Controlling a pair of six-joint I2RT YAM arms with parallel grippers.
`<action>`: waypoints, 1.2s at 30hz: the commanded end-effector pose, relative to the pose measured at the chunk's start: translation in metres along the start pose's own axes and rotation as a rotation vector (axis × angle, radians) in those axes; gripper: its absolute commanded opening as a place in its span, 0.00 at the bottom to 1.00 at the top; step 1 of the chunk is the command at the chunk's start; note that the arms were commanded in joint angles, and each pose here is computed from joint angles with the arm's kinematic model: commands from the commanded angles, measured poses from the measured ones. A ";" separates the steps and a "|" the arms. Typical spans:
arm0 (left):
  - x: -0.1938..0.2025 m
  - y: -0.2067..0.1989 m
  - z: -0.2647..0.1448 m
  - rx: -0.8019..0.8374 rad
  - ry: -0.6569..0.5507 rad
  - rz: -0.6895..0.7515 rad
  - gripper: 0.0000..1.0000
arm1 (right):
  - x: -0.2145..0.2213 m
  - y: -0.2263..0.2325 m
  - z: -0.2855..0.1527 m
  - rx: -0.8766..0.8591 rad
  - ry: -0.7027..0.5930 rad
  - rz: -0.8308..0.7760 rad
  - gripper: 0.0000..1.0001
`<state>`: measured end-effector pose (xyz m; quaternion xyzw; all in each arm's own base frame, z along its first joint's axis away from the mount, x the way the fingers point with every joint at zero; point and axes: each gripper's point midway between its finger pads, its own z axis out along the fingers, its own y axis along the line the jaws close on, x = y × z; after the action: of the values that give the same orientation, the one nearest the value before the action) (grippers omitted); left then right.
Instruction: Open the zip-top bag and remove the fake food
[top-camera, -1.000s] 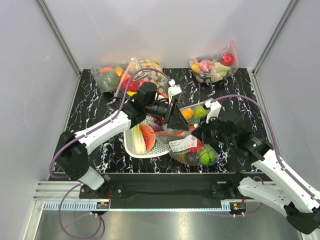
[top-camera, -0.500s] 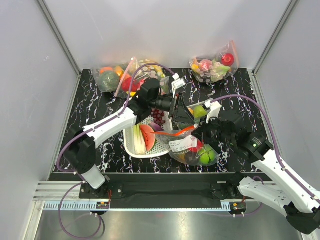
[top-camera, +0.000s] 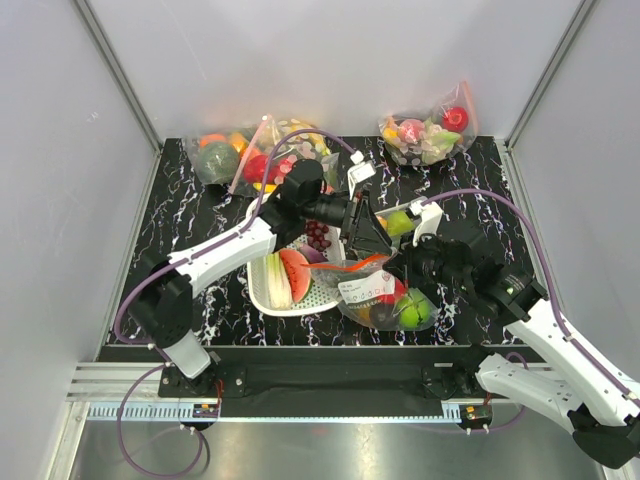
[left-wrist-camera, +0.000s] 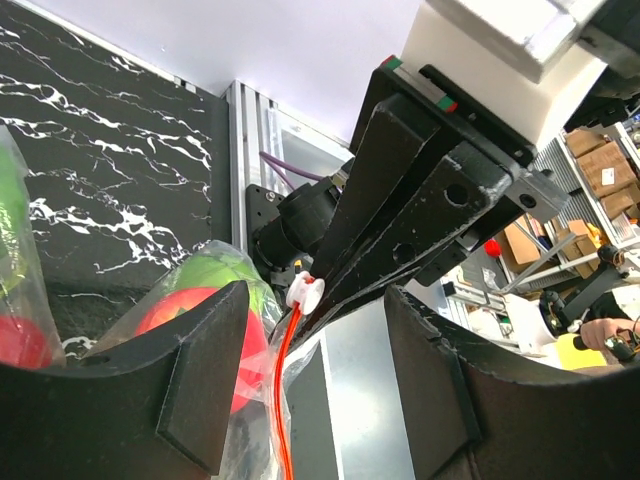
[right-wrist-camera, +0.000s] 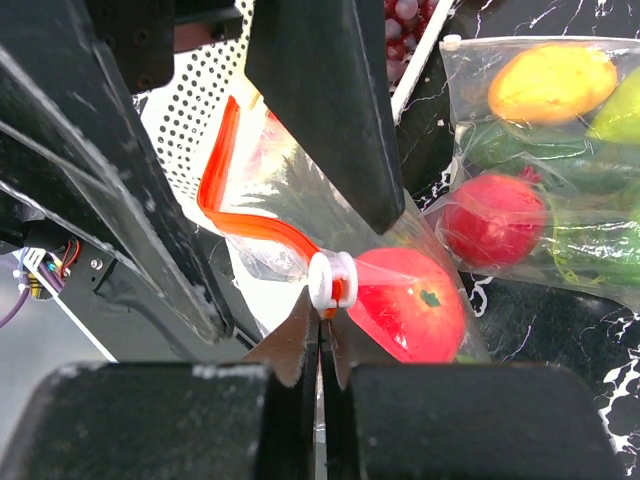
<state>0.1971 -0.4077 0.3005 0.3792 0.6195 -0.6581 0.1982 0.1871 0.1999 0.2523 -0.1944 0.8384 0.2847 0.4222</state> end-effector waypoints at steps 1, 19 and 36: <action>-0.001 -0.003 0.004 0.027 0.005 0.050 0.62 | -0.018 0.006 -0.006 -0.015 -0.045 -0.003 0.00; 0.007 0.000 0.012 0.039 0.034 0.030 0.36 | -0.018 0.002 -0.009 0.004 -0.052 -0.004 0.00; 0.006 -0.009 0.014 0.083 0.029 0.042 0.00 | -0.018 0.000 -0.012 0.014 -0.055 -0.006 0.00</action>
<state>0.1889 -0.4161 0.2850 0.3852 0.6214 -0.6612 0.1682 0.1862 0.1937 0.2496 -0.1888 0.8448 0.2753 0.4182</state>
